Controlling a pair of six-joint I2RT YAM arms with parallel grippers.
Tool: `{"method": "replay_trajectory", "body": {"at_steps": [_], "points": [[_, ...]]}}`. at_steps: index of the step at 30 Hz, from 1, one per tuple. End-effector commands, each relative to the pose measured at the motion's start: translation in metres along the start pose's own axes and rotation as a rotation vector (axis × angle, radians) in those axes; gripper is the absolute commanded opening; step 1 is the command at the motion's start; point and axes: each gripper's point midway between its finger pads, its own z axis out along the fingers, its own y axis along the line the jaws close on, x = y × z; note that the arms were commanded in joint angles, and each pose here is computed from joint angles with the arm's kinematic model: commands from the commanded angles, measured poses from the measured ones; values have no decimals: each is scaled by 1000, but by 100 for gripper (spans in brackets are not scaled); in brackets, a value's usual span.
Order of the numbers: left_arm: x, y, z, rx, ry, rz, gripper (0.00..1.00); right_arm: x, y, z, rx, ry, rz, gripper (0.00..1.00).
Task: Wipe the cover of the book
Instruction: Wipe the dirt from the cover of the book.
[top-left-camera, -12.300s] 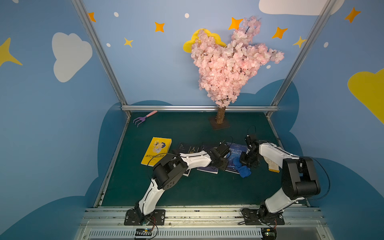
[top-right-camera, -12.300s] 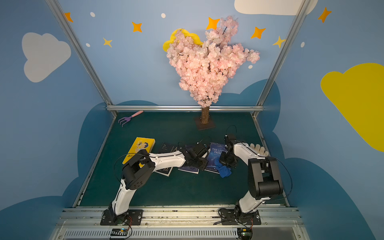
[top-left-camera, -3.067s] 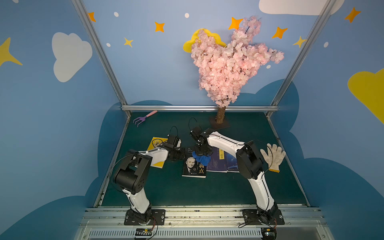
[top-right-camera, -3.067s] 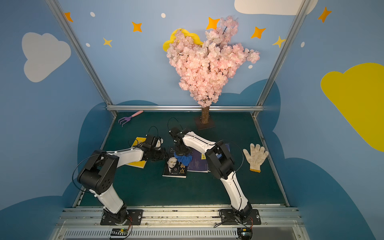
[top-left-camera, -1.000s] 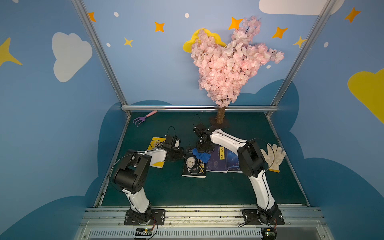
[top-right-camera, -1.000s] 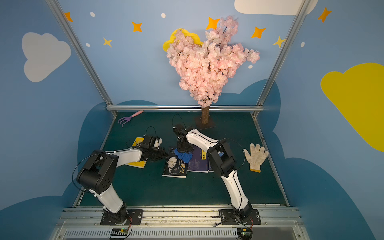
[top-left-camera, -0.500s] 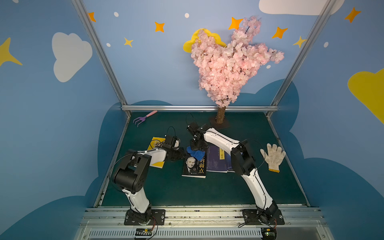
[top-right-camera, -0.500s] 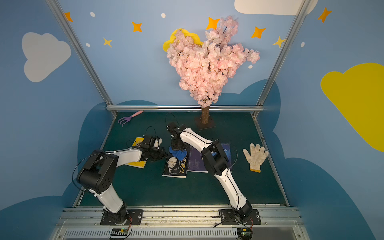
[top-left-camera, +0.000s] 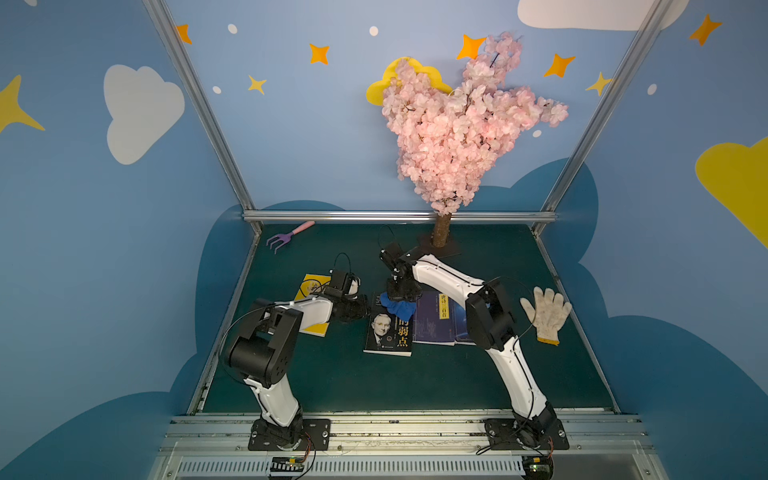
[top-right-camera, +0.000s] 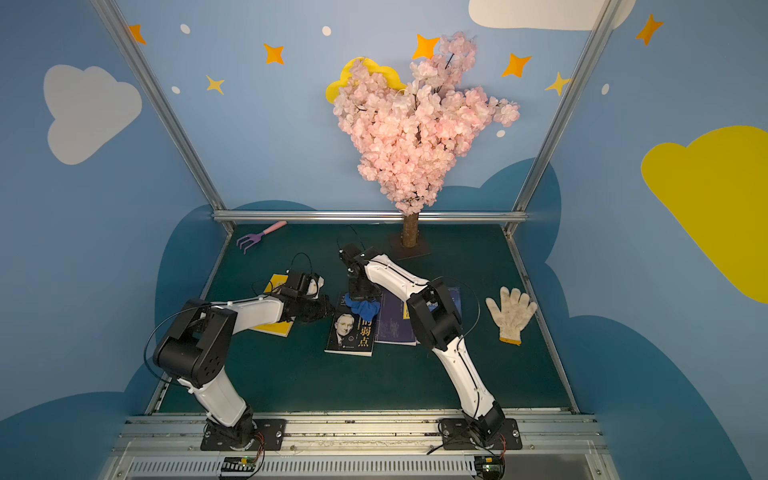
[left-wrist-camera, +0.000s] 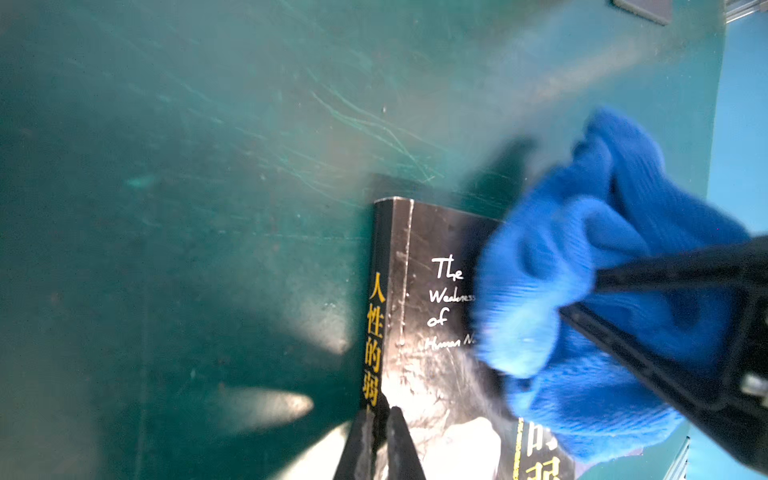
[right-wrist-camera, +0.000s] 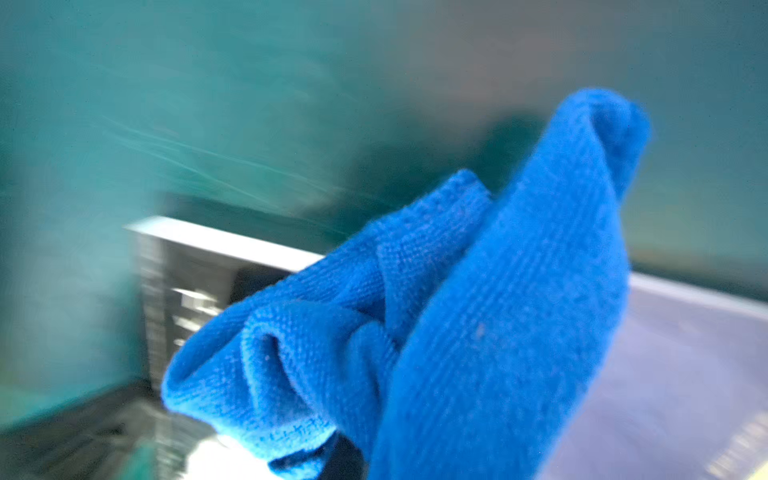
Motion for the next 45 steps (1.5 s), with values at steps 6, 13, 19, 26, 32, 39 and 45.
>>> {"method": "replay_trajectory", "body": {"at_steps": [6, 13, 19, 26, 32, 39, 45], "points": [[38, 24, 8, -88, 125, -27, 10, 82, -67, 61, 134, 282, 50, 0], [36, 24, 11, -85, 133, -28, 10, 97, -87, 45, 130, 237, 96, 0], [37, 26, 10, -97, 133, -27, 10, 109, -19, 49, 121, 234, -68, 0], [37, 26, 8, -98, 129, -26, 10, 116, -41, 45, 205, 238, -74, 0], [37, 26, 8, -101, 127, -25, 10, 120, -85, 31, 209, 215, 11, 0], [38, 26, 8, -99, 130, -29, 10, 161, 1, 39, 47, 249, -89, 0], [37, 27, 8, -104, 128, -27, 10, 174, 6, 47, 68, 274, -124, 0]]}}
